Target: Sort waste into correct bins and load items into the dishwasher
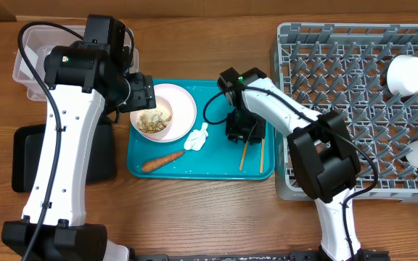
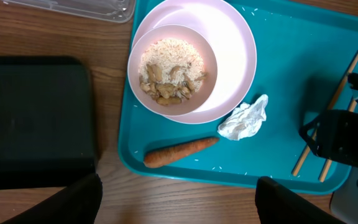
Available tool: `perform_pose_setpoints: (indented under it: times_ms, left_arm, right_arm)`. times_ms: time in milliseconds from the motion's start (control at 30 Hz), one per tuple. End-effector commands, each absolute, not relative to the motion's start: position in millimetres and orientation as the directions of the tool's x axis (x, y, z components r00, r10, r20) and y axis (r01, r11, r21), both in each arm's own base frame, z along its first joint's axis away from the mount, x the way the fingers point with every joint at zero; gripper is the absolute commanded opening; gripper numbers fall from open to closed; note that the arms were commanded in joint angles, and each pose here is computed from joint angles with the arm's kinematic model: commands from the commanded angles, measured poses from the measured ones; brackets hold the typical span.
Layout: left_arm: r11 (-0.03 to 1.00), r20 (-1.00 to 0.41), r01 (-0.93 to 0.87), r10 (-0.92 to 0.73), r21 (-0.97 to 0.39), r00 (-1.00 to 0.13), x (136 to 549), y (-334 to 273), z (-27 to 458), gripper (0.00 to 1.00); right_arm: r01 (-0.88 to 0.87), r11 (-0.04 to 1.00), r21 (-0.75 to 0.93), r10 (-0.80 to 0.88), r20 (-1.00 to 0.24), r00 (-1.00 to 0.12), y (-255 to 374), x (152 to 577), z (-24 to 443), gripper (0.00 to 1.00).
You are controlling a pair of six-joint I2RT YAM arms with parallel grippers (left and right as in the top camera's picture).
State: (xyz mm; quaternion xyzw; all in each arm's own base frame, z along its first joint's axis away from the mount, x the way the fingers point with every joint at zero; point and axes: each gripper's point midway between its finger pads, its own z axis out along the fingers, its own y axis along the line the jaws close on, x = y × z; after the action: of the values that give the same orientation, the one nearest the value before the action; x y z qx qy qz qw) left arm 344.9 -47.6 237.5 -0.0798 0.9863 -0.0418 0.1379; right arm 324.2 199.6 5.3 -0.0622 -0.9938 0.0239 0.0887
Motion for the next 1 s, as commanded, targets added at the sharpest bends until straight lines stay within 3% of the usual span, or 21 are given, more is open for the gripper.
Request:
perform_pose_setpoints:
  times_ms: [0, 133, 267, 467, 733, 833, 967]
  left_arm:
    - [0.985, -0.267, -0.145, -0.166, -0.096, -0.949, 345.7, -48.0, 237.4, 0.81]
    - [0.985, -0.267, -0.145, -0.166, -0.096, -0.949, 345.7, -48.0, 237.4, 0.81]
    - [0.985, -0.267, -0.145, -0.166, -0.096, -0.949, 345.7, -48.1, 237.4, 0.81]
    - [0.985, -0.266, -0.146, -0.166, -0.096, -0.950, 345.5, -48.0, 237.4, 0.81]
    - [0.985, -0.266, -0.146, -0.166, -0.096, -0.949, 345.6, -48.0, 237.4, 0.81]
    - [0.985, -0.266, -0.146, -0.166, -0.096, -0.949, 345.6, -48.0, 237.4, 0.81]
    - [0.985, -0.266, -0.146, -0.166, -0.096, -0.949, 345.6, -48.0, 237.4, 0.81]
  right_arm:
    - [0.114, 0.989, -0.092, 0.131, 0.208, -0.969, 195.1, 308.6, -10.3, 0.32]
    - [0.130, 0.988, -0.089, 0.147, 0.227, -0.963, 194.8, 302.2, -15.7, 0.12]
    - [0.130, 0.988, -0.087, 0.146, 0.224, -0.964, 195.1, 303.1, -14.7, 0.04]
    - [0.131, 0.988, -0.077, 0.142, 0.160, -0.977, 192.0, 314.6, 10.2, 0.04]
    - [-0.082, 0.996, 0.038, -0.078, -0.103, -0.992, 182.8, 346.8, 126.1, 0.04]
    - [-0.127, 0.991, -0.050, -0.135, -0.204, -0.970, 139.9, 354.7, 164.7, 0.04]
    - [-0.032, 0.985, -0.168, -0.063, -0.180, -0.982, 85.5, 355.6, 165.1, 0.04]
